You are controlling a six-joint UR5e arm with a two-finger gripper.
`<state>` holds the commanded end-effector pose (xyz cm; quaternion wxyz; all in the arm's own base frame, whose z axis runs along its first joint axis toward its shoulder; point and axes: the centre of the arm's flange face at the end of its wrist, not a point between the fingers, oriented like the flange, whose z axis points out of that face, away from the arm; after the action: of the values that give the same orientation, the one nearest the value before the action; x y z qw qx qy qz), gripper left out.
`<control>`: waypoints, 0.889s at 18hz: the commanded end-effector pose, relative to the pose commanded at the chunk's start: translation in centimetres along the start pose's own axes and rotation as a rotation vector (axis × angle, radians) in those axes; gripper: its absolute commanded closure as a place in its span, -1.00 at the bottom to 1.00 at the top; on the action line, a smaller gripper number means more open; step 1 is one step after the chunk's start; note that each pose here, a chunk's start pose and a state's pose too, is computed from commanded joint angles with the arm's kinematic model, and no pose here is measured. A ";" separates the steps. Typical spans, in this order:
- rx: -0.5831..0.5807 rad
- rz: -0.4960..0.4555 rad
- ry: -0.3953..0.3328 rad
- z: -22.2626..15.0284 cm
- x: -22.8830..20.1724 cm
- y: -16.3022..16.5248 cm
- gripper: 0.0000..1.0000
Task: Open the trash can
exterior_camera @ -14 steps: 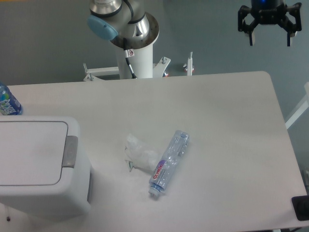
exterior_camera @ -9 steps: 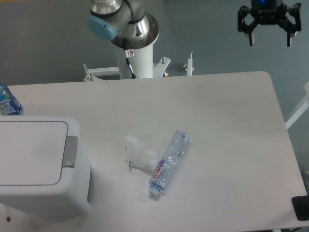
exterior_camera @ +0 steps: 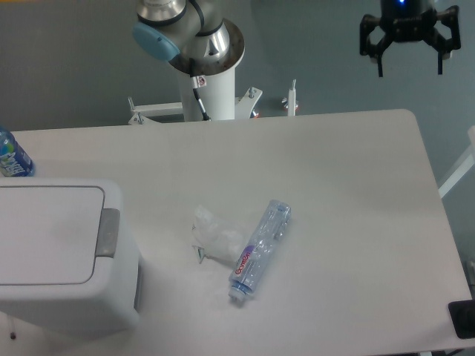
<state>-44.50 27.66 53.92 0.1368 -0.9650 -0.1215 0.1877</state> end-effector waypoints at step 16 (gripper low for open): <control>0.144 -0.458 0.303 -1.0 15.0 -14.8 -1.00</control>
<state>-33.29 45.55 54.44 0.2604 -0.9173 -0.3009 0.0139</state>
